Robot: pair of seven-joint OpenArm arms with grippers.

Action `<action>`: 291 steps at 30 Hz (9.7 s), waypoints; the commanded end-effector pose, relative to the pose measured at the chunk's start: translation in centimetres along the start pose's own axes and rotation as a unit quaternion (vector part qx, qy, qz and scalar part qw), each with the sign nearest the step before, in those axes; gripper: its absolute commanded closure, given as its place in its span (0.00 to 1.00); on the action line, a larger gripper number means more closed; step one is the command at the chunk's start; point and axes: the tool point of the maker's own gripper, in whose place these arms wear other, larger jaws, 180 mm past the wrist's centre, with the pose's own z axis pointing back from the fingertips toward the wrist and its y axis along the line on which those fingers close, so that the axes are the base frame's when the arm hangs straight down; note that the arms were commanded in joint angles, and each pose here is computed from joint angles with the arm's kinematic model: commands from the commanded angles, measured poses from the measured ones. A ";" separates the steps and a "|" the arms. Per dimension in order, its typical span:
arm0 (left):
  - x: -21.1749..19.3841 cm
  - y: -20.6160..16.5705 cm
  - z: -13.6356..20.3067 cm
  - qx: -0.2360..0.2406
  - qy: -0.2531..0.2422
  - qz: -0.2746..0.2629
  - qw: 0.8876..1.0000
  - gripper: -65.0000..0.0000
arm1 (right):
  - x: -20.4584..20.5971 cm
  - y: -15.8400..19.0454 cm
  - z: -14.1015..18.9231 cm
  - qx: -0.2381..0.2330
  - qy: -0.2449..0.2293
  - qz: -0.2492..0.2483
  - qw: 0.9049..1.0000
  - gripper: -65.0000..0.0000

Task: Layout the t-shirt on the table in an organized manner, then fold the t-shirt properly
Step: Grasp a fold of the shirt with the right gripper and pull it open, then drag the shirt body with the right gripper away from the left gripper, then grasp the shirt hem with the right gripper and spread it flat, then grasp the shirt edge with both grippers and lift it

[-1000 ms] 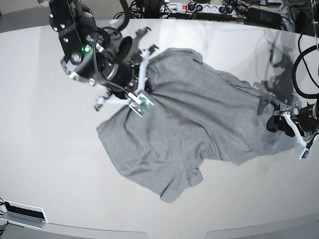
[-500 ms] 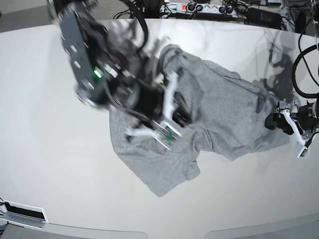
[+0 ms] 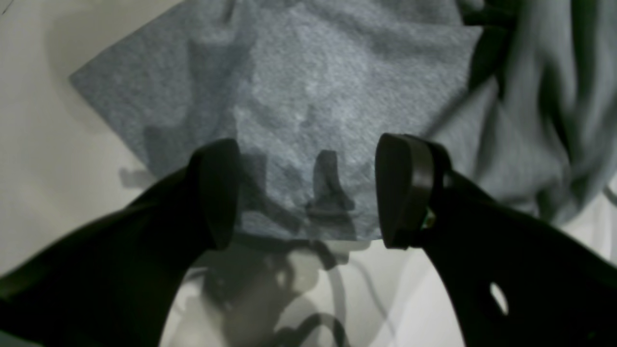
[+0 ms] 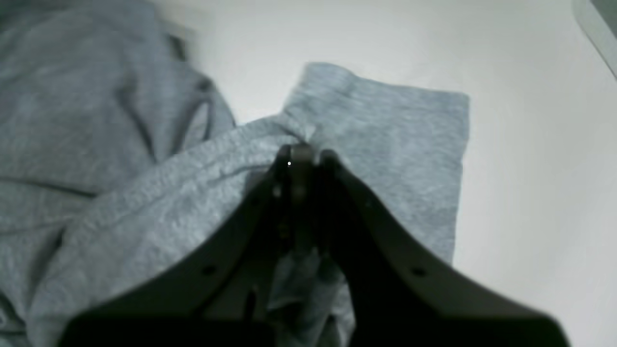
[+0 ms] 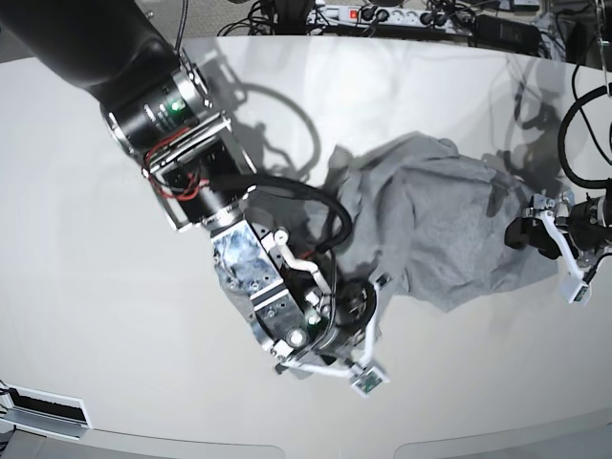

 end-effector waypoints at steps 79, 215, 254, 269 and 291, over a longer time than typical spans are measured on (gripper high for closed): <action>1.5 -1.2 0.3 -0.029 -0.026 -0.025 0.999 0.34 | -5.2 15.9 22.1 0.301 -0.124 0.116 0.938 0.99; -1.0 -12.3 -0.2 -0.267 -0.037 0.017 0.963 0.34 | -17.1 2.0 6.5 0.035 0.120 -0.001 0.992 0.97; 0.0 -15.5 2.0 -0.345 -0.046 0.012 0.938 0.42 | -7.0 -3.2 14.8 -0.020 -0.036 0.064 0.997 1.00; 1.0 -21.9 -3.7 -0.295 -0.114 0.075 0.946 0.45 | -8.8 -5.0 15.2 -0.032 -0.024 0.050 0.998 1.00; 0.5 -21.4 -10.8 -0.051 -0.095 0.246 0.963 0.42 | -11.0 -3.7 15.9 0.028 -0.010 0.074 0.997 1.00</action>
